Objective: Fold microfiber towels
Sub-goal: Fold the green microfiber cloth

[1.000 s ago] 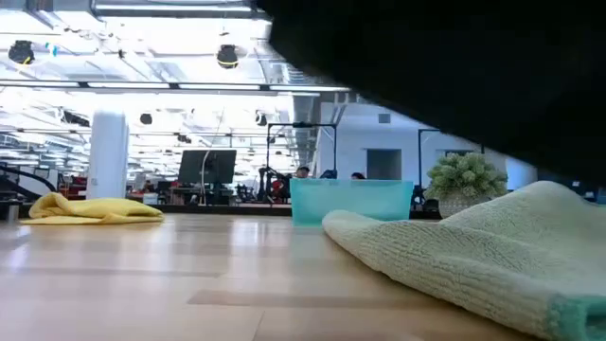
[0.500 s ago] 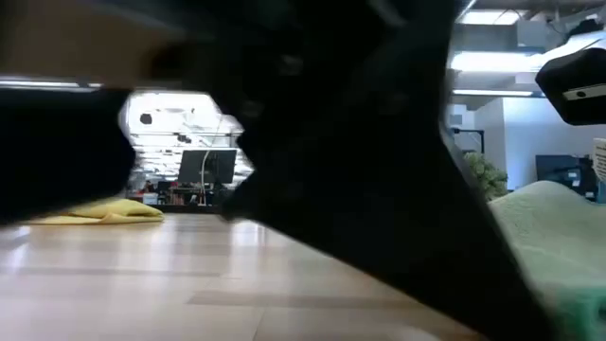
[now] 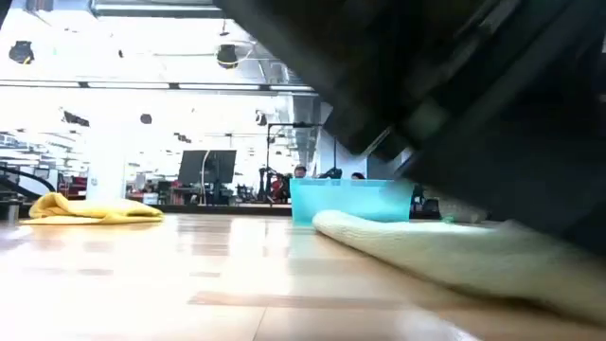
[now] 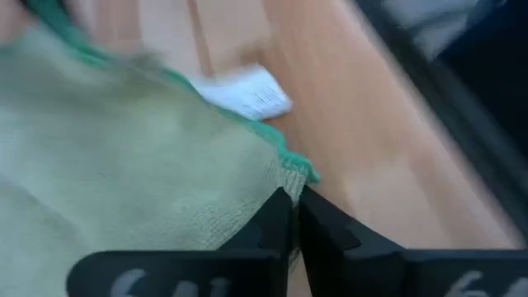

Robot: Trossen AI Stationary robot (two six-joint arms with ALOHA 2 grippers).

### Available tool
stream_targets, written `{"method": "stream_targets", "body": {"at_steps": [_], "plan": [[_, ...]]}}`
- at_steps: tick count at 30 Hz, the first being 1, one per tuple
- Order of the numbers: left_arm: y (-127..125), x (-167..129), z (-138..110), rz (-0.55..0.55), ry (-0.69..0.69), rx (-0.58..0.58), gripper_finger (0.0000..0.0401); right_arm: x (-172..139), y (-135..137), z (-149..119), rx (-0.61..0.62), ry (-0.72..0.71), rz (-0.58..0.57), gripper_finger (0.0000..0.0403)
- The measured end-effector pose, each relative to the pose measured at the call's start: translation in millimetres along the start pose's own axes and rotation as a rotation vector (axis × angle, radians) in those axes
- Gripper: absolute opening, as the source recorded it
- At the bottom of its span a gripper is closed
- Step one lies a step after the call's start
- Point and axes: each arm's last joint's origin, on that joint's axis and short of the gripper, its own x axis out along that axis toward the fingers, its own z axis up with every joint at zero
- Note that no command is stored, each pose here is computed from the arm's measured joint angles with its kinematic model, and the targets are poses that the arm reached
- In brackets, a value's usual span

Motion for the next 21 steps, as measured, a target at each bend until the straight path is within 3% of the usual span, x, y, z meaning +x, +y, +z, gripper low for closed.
{"method": "stream_targets", "body": {"at_steps": [7,12,15,21], "plan": [[-21.9,-14.6,18.6,0.021,-0.167,0.055,0.0003,-11.1,29.9,-3.5,-0.049,-0.011,0.263,0.0020],[-34.5,-22.7,22.3,0.084,-0.216,0.057,0.0002,-27.4,43.6,-8.4,-0.097,-0.041,0.316,0.0019],[-35.9,-28.9,27.0,0.197,-0.248,0.049,0.0001,-43.3,41.9,-7.1,-0.108,-0.111,0.247,0.0014],[-37.4,-37.2,21.5,0.532,-0.229,-0.002,0.0001,-62.8,10.4,-2.7,0.025,-0.201,-0.075,0.0008]]}}
